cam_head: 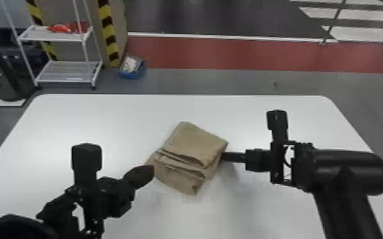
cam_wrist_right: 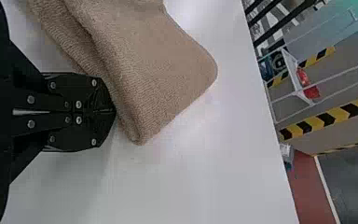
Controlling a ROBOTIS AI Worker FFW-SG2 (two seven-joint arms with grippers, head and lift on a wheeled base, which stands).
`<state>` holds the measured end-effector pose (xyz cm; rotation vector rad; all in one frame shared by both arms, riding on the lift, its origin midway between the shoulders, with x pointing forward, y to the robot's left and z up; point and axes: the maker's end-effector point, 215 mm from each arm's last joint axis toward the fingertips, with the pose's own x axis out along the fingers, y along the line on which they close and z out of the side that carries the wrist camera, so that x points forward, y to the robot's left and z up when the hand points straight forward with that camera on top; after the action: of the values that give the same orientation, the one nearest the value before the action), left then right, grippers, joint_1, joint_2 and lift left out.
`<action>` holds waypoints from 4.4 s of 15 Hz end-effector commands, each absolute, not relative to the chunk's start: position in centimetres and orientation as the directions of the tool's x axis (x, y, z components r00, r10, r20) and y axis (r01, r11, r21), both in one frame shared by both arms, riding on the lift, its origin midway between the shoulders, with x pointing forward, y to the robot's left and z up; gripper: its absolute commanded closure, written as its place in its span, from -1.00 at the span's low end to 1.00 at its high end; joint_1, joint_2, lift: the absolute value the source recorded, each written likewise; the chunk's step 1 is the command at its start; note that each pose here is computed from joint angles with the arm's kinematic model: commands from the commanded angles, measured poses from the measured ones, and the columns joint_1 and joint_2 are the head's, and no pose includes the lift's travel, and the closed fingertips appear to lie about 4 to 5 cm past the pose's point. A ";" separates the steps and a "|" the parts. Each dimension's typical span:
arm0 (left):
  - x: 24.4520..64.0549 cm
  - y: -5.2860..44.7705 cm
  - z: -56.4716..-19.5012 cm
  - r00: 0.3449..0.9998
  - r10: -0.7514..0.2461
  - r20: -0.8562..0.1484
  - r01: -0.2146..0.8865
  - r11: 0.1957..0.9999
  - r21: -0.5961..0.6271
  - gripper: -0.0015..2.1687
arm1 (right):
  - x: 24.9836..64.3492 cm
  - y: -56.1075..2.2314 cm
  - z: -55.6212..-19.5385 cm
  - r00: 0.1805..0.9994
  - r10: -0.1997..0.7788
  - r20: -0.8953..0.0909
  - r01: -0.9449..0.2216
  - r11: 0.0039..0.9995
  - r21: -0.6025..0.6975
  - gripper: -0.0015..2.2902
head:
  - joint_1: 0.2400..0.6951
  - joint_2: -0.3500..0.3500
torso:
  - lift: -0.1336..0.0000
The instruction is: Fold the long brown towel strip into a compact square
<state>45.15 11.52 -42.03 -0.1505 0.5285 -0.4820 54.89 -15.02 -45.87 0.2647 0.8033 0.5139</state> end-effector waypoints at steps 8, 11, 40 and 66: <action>52.3 14.3 -43.2 0.819 -0.453 -0.353 0.384 0.889 -0.249 0.66 | 50.3 -30.6 -35.9 0.747 0.604 -0.280 -0.445 0.766 0.464 0.25 | 1.00 -0.20 | -0.86; 53.4 14.2 -45.0 0.800 -0.473 -0.369 0.398 0.879 -0.263 0.66 | 46.9 -37.3 -33.3 0.788 0.583 -0.198 -0.434 0.754 0.494 0.06 | 1.00 -0.51 | -0.86; 44.5 12.0 -44.1 0.702 -0.537 -0.467 0.401 0.841 -0.364 0.66 | 55.2 -17.6 -22.4 0.569 0.783 -0.251 -0.818 0.570 -0.076 -0.93 | 1.00 -0.47 | -0.86; 49.7 20.3 -44.7 0.806 -0.361 -0.470 0.250 0.926 -0.282 0.66 | 49.7 -6.0 -41.9 0.400 0.383 -0.833 -0.903 0.007 -0.430 -0.59 | 1.00 0.46 | -0.86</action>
<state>49.80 20.39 -44.57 -0.2111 0.5407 -0.3272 49.55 -5.89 -41.83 -1.1433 0.5755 1.1033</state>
